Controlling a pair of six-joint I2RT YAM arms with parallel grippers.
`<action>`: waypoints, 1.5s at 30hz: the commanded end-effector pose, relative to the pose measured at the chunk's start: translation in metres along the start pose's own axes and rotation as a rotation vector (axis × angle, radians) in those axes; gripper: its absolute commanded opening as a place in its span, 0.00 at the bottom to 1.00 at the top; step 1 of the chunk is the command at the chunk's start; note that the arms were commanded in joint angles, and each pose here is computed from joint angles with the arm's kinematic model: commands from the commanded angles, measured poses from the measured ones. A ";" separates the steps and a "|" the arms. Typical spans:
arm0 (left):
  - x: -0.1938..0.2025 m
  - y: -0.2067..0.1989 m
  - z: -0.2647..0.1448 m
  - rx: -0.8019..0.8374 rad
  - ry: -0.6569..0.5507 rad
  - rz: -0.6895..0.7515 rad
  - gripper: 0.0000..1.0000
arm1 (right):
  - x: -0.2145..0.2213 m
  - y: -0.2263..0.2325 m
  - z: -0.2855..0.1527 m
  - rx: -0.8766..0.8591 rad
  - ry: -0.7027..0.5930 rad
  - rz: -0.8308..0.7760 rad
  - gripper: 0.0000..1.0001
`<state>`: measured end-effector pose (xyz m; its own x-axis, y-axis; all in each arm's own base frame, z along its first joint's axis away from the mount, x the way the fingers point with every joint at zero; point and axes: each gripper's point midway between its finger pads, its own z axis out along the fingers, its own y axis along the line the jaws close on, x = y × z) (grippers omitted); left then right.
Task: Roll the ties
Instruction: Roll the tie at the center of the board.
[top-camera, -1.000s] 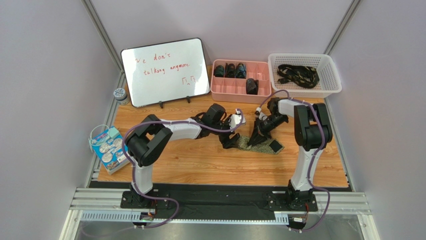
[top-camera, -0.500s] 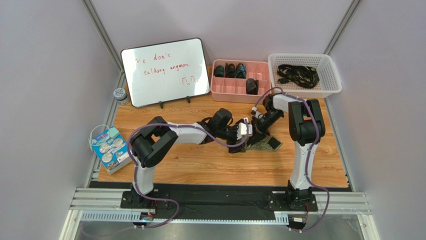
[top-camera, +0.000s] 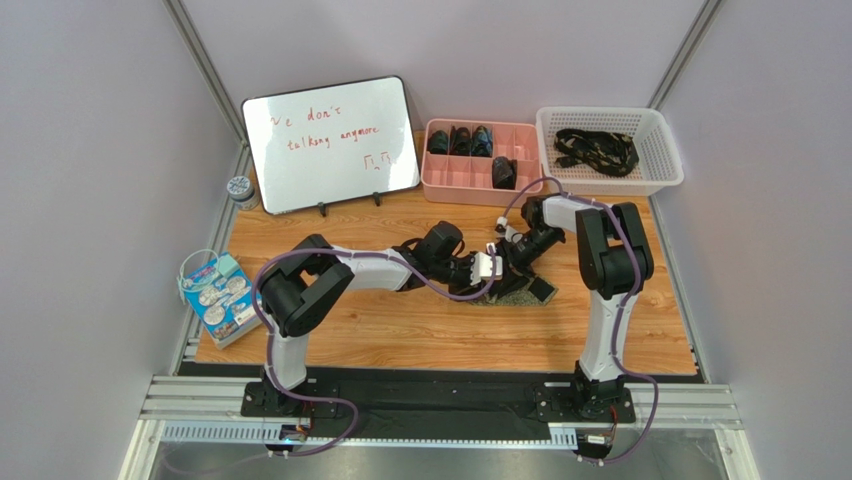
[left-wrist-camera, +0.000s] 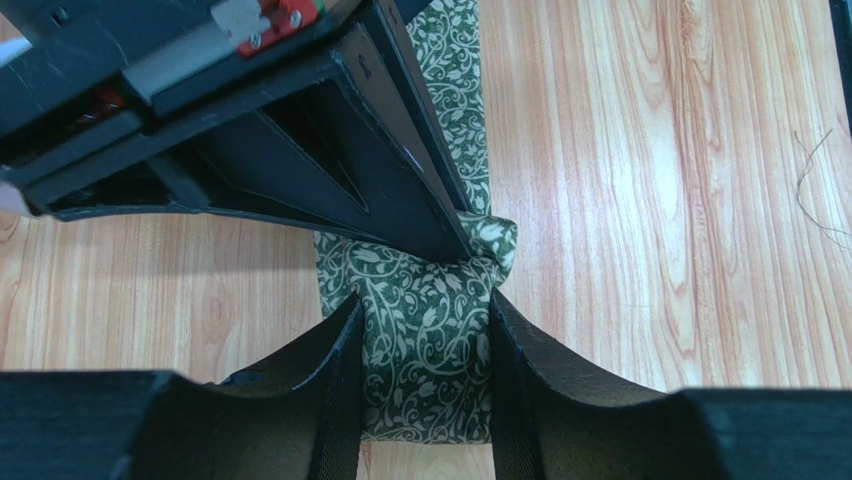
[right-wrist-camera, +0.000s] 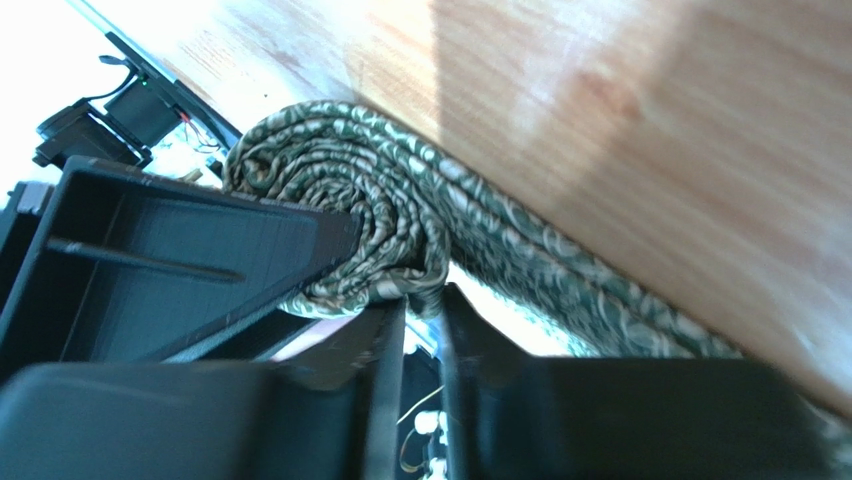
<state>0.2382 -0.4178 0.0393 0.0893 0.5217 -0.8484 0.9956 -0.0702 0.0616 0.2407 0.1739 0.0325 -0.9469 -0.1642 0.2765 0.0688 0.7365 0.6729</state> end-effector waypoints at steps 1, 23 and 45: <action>0.037 -0.019 -0.005 0.022 0.113 -0.094 0.15 | -0.023 0.011 -0.024 -0.005 -0.141 -0.130 0.31; 0.046 0.004 -0.015 -0.052 0.226 -0.277 0.11 | -0.033 -0.047 -0.002 0.162 -0.130 0.039 0.39; 0.077 -0.003 -0.007 -0.024 0.374 -0.302 0.13 | -0.021 0.029 -0.008 -0.148 -0.163 -0.099 0.41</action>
<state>0.2529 -0.4110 0.0327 -0.1308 0.6515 -0.7473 0.9914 0.0830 -0.1012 0.2708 0.1760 0.0394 -0.9884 -0.0681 0.1356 0.0559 0.6677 0.7423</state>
